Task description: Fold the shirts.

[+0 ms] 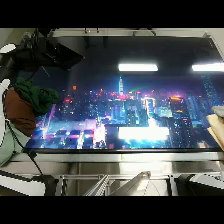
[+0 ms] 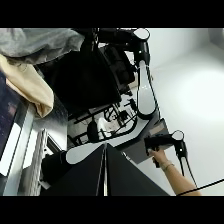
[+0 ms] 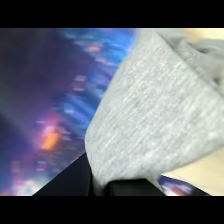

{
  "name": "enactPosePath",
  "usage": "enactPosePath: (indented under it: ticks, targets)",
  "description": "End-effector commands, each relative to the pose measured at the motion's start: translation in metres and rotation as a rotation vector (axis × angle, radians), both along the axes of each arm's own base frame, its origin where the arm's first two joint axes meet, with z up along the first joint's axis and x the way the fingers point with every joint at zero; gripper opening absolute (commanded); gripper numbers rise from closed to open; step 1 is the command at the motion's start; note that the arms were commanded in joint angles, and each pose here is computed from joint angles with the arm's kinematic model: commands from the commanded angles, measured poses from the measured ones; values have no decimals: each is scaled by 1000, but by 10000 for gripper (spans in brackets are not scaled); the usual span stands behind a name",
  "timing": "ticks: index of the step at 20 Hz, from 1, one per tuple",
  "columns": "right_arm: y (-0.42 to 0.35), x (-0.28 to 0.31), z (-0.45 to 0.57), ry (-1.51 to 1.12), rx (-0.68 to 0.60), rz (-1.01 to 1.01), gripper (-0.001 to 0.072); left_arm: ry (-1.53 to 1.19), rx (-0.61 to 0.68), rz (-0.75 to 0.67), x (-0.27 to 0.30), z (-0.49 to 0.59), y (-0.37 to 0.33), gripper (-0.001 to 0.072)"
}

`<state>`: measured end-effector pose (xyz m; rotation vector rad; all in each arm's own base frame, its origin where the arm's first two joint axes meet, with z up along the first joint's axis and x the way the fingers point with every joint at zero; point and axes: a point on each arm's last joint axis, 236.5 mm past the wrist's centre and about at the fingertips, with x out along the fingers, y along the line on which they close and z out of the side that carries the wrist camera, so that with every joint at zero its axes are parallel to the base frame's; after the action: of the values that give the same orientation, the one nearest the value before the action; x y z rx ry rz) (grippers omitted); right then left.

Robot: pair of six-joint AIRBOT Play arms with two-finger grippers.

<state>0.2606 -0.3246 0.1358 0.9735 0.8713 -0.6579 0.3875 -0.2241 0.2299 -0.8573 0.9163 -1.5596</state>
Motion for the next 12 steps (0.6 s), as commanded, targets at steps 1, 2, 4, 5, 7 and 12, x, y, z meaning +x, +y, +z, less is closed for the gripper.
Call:
enactPosePath:
  ticks: [1, 2, 4, 5, 7, 12]
  targets:
    - [-19, -98, -47, 363, 0, -120, 15, -8, 1, -42, -10, -1, -17, 2]
    - [-15, -107, -61, 407, 22, -121, 15, -8, 1, -61, -14, -1, -24, 2]
    - [-6, -123, -89, 482, 68, -117, 15, -8, 1, -92, -22, -1, -35, 2]
    - [-4, -133, -100, 527, 76, -119, 15, -8, 1, -110, -27, -1, -41, 2]
    - [-2, -156, -118, 622, 83, -146, 15, -8, 0, -145, -36, -1, -50, 2]
    - [3, -202, -138, 811, 90, -199, 17, -8, -1, -194, -49, -1, -63, 2]
